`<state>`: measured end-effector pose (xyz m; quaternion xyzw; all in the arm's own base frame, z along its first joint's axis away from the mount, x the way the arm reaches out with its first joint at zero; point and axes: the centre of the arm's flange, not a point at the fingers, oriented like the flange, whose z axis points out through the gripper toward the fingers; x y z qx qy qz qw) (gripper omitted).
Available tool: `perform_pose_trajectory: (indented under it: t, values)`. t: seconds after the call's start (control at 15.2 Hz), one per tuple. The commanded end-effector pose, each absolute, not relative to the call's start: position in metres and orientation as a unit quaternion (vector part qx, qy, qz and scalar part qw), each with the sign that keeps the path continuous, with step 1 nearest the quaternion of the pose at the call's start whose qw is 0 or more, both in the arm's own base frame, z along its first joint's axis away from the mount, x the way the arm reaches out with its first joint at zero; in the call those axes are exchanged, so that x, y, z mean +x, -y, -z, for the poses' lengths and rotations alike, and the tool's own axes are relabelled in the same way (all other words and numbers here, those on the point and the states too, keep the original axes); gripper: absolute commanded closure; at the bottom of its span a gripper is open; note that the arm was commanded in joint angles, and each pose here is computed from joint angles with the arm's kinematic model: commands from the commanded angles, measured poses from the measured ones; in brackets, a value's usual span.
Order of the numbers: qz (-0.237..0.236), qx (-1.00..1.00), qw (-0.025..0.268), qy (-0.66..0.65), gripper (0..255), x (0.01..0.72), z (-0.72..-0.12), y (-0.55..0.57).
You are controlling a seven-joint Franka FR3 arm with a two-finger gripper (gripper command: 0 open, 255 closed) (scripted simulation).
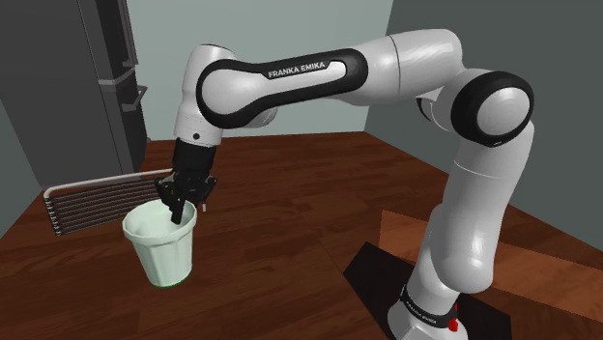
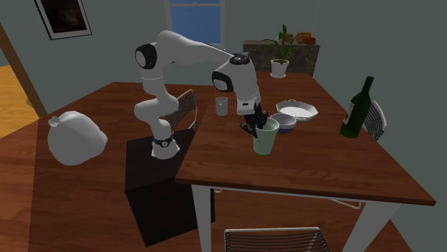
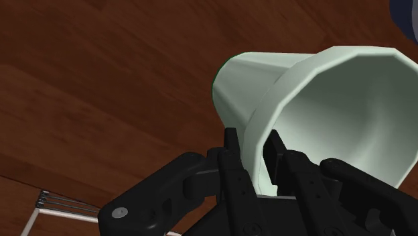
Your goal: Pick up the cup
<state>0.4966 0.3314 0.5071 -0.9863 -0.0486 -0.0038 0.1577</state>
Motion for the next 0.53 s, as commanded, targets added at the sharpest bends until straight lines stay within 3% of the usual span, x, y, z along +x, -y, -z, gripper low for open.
perform_pose_trajectory:
  t: [0.0,0.46]
  values:
    - [0.004,-0.986,0.158,0.049,255,0.497,-0.518,-0.331]
    - [0.004,-0.986,0.158,0.049,255,0.497,-0.555,-0.331]
